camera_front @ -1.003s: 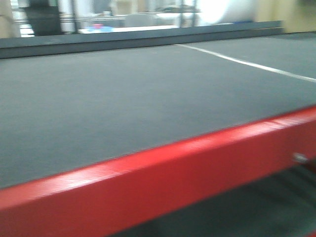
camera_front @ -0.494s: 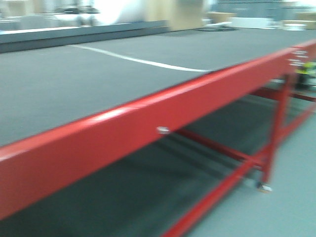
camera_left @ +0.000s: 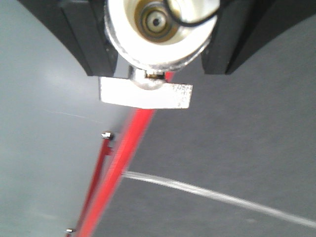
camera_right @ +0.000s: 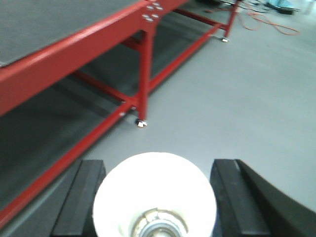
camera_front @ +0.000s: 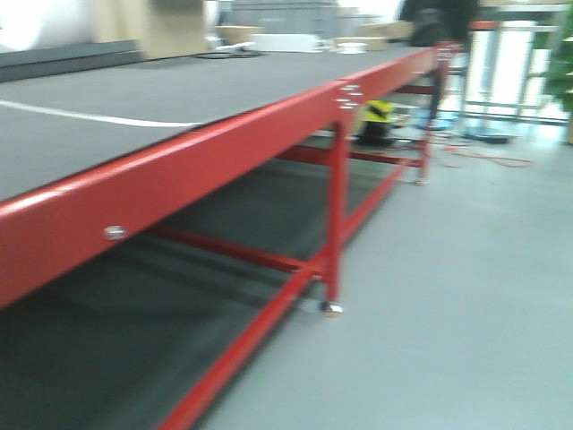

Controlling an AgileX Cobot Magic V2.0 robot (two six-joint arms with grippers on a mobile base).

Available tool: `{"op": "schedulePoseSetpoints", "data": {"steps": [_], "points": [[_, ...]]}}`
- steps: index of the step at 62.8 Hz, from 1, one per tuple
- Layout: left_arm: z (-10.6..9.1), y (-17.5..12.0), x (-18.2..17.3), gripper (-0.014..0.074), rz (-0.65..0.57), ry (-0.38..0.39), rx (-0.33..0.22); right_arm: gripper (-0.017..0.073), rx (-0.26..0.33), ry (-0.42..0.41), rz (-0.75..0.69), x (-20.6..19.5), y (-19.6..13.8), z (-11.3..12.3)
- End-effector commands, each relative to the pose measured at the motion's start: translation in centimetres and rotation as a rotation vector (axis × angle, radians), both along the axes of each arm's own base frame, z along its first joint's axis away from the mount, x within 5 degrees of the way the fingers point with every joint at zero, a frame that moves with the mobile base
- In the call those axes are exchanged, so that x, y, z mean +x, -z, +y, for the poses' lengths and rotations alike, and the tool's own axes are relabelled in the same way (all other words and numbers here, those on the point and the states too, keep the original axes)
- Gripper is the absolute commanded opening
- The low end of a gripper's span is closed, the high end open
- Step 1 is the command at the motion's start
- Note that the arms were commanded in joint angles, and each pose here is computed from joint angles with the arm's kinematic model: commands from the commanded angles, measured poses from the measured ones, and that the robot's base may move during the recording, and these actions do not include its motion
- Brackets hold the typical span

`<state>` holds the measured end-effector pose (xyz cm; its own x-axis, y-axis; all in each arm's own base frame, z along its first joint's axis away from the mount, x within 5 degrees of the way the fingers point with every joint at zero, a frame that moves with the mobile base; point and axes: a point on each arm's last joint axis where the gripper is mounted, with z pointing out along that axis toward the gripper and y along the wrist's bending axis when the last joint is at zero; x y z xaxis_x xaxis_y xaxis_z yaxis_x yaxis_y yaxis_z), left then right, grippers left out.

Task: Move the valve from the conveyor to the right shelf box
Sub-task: 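Drive the base away from the conveyor holding both valves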

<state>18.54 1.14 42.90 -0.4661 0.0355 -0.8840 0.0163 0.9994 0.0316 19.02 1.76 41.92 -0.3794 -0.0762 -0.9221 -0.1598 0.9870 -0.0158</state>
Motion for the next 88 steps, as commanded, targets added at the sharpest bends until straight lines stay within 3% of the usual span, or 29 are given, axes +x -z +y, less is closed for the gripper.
{"op": "schedulePoseSetpoints", "data": {"steps": [1, 88], "points": [[-0.13, -1.03, -0.09, -0.0111, -0.073, -0.001, -0.010, -0.0154, 0.001, 0.011, -0.108, -0.21, -1.49, -0.12], [-0.13, -1.03, -0.09, -0.0111, -0.073, -0.001, -0.010, -0.0154, 0.001, 0.011, -0.108, -0.21, -1.49, -0.12]]}}
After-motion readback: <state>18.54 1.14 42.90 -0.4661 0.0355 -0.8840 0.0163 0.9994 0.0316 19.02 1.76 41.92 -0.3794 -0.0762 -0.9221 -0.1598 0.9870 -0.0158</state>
